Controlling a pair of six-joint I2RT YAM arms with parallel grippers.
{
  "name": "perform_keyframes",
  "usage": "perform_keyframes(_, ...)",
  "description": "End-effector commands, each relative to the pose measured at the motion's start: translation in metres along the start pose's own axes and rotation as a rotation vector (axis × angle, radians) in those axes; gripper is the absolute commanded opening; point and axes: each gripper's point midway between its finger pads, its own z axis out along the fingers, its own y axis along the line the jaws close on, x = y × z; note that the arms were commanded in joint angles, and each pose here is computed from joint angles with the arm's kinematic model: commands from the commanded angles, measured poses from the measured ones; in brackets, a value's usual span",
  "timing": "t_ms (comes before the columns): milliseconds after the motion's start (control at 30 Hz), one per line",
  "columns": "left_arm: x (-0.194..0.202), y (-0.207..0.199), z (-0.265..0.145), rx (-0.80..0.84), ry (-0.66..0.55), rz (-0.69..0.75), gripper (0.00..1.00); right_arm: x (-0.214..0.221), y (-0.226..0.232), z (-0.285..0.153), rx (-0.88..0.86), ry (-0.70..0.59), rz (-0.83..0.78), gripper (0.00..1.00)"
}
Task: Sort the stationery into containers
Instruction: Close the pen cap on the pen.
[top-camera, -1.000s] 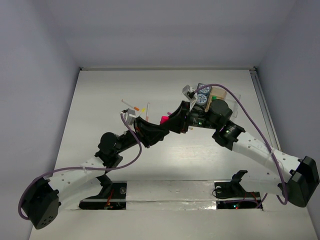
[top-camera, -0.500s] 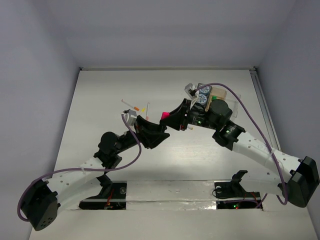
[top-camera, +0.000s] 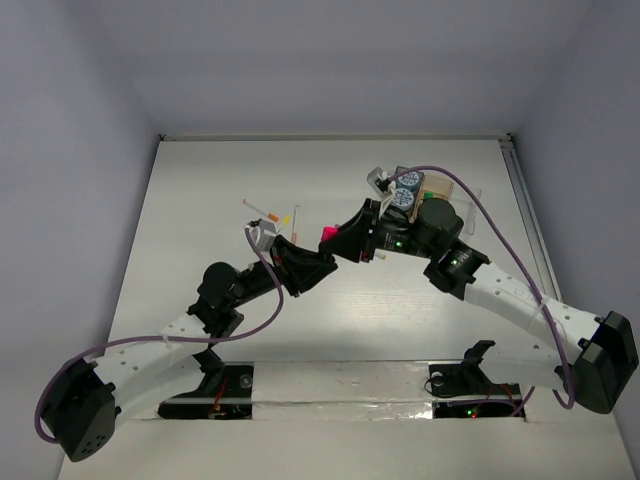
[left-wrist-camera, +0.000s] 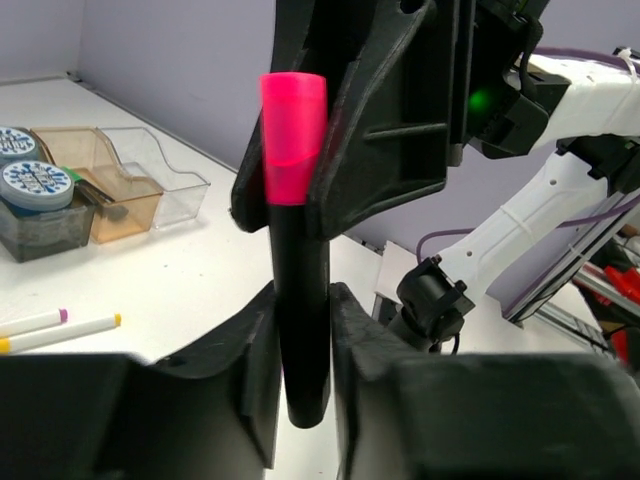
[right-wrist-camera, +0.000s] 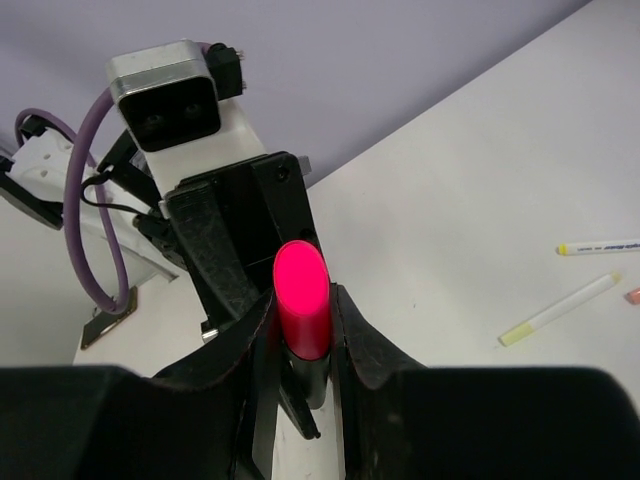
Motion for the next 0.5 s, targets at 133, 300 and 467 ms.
perform_keyframes(133, -0.018, -0.017, 0.005, 0.072, -0.036, 0.056, 0.00, -0.024, 0.011, -0.001, -0.030, -0.056, -0.019, 0.00)
perform_keyframes(300, -0.023, -0.018, 0.004, 0.068, -0.055, 0.062, 0.00, -0.017, 0.008, 0.000, -0.027, -0.032, 0.001, 0.17)
perform_keyframes(467, -0.026, -0.018, 0.004, 0.061, -0.070, 0.061, 0.00, -0.015, 0.008, -0.001, -0.028, -0.022, 0.002, 0.56)
